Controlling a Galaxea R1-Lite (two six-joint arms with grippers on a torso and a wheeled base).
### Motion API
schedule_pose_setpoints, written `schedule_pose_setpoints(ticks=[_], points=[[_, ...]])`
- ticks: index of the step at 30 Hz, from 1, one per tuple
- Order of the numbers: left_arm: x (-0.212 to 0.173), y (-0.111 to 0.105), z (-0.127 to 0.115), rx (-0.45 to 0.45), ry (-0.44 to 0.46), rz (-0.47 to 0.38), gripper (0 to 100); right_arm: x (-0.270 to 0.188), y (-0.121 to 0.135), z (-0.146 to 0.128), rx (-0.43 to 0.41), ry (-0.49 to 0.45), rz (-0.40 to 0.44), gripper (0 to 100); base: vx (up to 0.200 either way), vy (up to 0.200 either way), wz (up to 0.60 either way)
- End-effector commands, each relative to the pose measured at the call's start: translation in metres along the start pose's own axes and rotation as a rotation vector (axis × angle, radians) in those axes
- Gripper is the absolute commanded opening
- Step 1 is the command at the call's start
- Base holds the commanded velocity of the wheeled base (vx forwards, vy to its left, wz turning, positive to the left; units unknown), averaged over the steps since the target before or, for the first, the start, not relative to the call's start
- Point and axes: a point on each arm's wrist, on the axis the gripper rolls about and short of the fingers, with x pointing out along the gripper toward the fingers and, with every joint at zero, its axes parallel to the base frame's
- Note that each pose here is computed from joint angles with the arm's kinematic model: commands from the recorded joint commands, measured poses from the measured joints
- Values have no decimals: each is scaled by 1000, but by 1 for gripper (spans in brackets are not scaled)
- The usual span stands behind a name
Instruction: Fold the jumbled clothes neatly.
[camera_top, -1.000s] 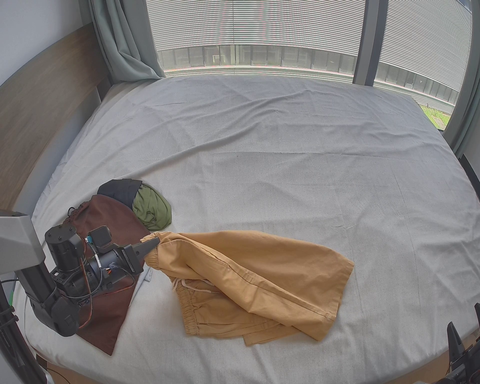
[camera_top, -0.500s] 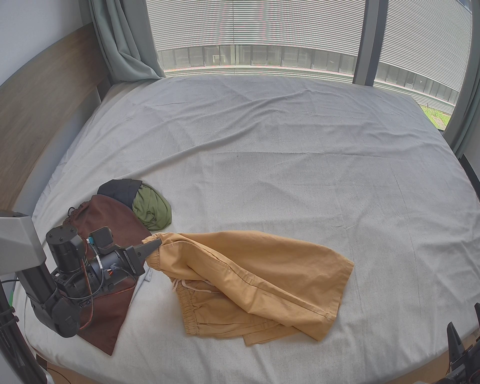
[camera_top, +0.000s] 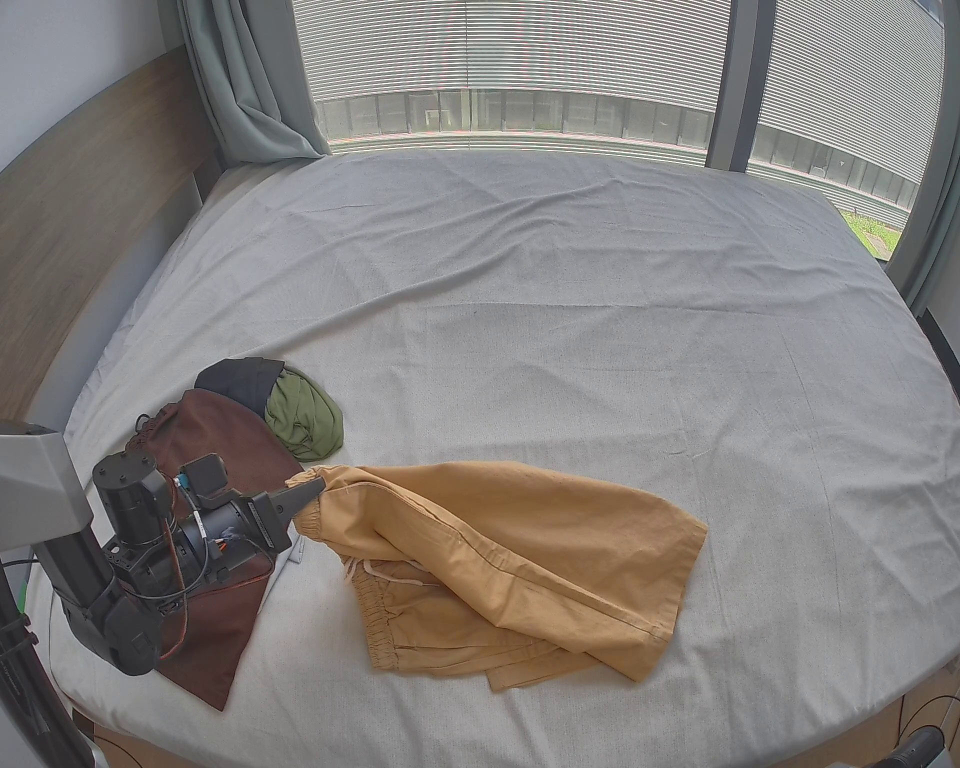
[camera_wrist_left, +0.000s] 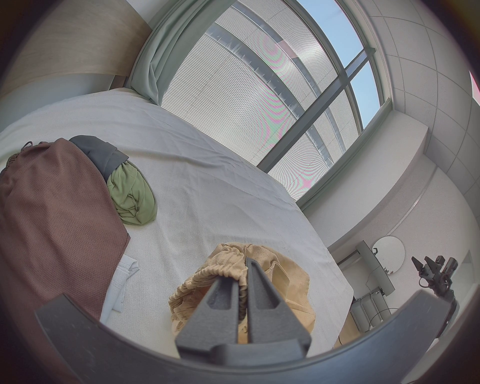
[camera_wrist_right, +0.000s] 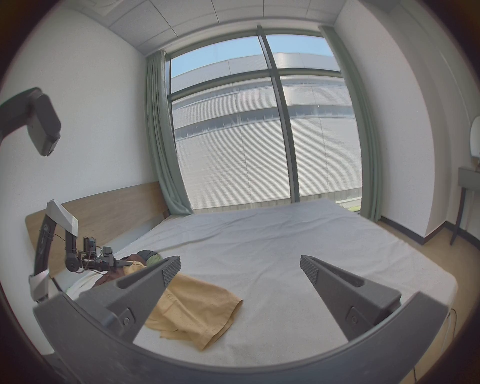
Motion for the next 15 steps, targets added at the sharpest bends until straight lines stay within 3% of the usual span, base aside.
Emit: schedule_pose_setpoints(ticks=[1, 4, 9, 15], points=[[0, -1, 0, 0, 2, -2, 0, 32, 0, 5, 45, 172, 49, 100, 0, 0, 0], [0, -1, -1, -1, 4, -3, 0, 44, -1, 5, 47, 231, 43, 100, 0, 0, 0], [1, -2, -1, 0, 4, -6, 0, 67, -2, -8, 51, 406, 22, 100, 0, 0, 0], [1, -2, 0, 3, -1, -9, 0, 84, -2, -13, 59, 498, 70, 100, 0, 0, 0]])
